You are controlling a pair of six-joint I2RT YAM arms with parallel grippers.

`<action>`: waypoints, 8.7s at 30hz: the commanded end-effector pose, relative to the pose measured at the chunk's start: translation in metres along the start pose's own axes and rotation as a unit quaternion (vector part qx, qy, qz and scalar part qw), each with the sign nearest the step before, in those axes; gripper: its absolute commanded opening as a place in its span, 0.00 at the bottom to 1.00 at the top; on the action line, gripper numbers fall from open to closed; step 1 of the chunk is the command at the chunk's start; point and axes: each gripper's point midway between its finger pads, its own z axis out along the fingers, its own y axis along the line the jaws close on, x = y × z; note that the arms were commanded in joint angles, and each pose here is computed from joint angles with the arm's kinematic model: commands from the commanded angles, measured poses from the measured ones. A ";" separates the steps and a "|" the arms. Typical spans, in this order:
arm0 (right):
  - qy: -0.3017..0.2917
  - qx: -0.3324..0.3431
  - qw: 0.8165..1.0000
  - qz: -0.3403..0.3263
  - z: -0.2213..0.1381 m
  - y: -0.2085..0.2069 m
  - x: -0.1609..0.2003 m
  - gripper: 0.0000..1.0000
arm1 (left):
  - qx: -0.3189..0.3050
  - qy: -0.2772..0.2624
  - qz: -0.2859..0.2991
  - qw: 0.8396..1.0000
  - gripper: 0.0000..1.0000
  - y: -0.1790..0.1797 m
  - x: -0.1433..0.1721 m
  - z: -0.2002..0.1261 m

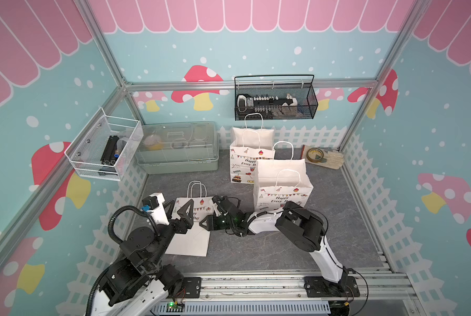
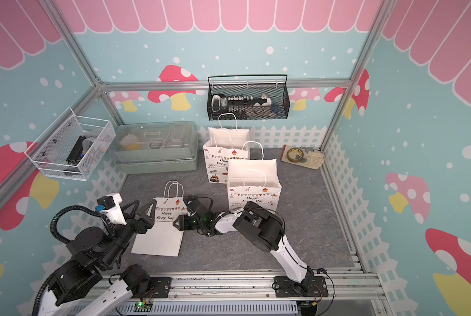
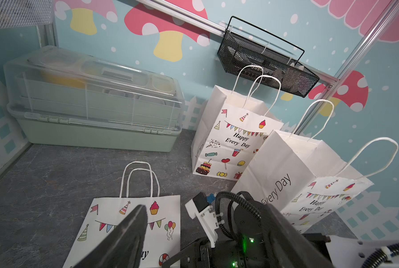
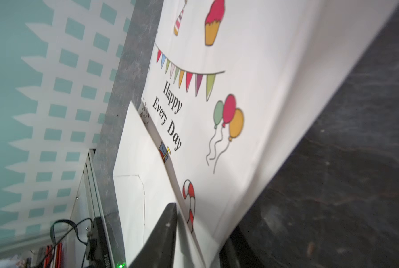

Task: Put away the paper bag
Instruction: Place the paper bag at the center of the board, then pick up the paper bag from the center of the board.

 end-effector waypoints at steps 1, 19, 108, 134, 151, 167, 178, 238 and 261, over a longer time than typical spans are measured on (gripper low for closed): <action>-0.013 0.019 1.000 -0.011 -0.014 -0.002 -0.010 0.28 | -0.005 -0.009 -0.002 1.000 0.78 0.003 -0.004 -0.004; -0.001 0.051 0.998 -0.042 -0.009 -0.007 -0.019 0.12 | -0.003 -0.012 -0.004 1.000 0.78 0.003 -0.007 -0.007; -0.193 0.302 0.866 -0.350 -0.432 0.022 -0.032 0.89 | 0.186 0.126 0.012 0.974 0.88 -0.091 0.055 0.056; -0.212 0.347 0.891 -0.202 -0.443 -0.071 -0.056 0.84 | 0.229 0.183 0.034 0.955 0.84 -0.133 0.101 0.105; -0.220 0.248 0.915 -0.232 -0.405 -0.064 -0.069 0.71 | 0.334 0.204 0.102 0.915 0.84 -0.222 0.140 0.165; -0.218 0.195 0.927 -0.233 -0.391 -0.054 -0.068 0.58 | 0.352 0.220 0.115 0.902 0.82 -0.240 0.156 0.172; -0.239 0.258 0.915 -0.196 -0.419 -0.065 -0.061 0.75 | 0.239 0.198 0.141 0.940 0.82 -0.192 0.143 0.169; -0.289 0.134 0.941 -0.117 -0.450 -0.071 -0.076 0.79 | 0.241 0.069 0.088 0.964 0.82 -0.161 0.081 0.152; -0.204 0.175 0.938 -0.221 -0.378 -0.083 -0.091 0.63 | 0.339 0.162 0.082 0.923 0.83 -0.218 0.131 0.183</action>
